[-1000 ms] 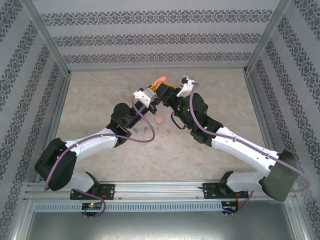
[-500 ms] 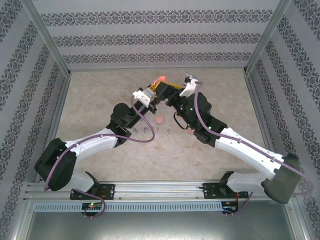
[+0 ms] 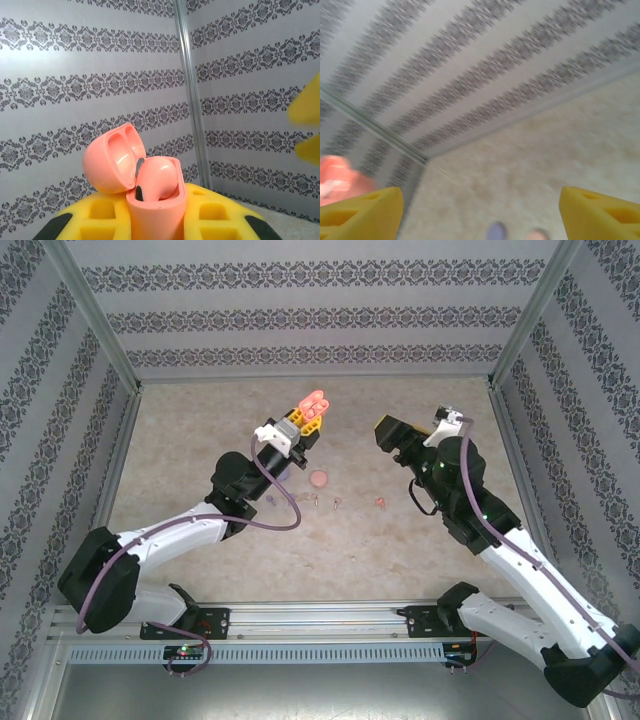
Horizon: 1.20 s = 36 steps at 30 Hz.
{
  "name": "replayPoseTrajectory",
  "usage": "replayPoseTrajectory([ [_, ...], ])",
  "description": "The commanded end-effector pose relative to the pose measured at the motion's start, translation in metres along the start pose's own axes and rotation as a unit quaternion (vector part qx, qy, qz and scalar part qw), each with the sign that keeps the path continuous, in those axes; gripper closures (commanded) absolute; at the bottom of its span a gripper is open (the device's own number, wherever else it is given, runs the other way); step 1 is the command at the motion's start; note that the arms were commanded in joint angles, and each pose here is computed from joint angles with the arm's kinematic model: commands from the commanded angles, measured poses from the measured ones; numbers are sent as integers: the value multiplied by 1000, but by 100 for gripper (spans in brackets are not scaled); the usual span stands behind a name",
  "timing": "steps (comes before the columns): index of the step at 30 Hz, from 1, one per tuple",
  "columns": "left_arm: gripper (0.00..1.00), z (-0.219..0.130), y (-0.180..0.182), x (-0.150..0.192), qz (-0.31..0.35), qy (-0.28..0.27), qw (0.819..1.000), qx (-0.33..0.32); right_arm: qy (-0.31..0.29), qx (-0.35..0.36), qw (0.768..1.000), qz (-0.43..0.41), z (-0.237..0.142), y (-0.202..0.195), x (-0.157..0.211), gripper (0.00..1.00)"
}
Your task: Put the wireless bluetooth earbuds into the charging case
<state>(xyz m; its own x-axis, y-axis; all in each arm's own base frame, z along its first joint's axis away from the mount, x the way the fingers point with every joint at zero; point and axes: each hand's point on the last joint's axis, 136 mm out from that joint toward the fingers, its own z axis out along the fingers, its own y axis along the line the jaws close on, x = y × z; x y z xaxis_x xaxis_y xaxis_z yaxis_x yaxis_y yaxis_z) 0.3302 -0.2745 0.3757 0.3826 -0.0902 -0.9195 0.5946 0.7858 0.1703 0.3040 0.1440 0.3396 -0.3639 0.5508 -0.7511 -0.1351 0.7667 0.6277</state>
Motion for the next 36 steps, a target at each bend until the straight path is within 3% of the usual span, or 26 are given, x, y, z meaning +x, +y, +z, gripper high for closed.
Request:
replayPoseTrajectory([
  [1, 100, -8, -3, -15, -11, -19, 1000, 2, 127, 73, 989, -35, 9, -49, 59, 19],
  [9, 100, -19, -2, -21, -12, -15, 1000, 2, 293, 174, 933, -116, 27, -105, 120, 23],
  [19, 100, -25, -3, -30, -11, -18, 1000, 7, 460, 215, 841, -189, 42, -154, 183, 26],
  [36, 100, -27, -2, -27, -9, -18, 1000, 4, 513, 243, 805, -173, 68, -195, 228, 41],
])
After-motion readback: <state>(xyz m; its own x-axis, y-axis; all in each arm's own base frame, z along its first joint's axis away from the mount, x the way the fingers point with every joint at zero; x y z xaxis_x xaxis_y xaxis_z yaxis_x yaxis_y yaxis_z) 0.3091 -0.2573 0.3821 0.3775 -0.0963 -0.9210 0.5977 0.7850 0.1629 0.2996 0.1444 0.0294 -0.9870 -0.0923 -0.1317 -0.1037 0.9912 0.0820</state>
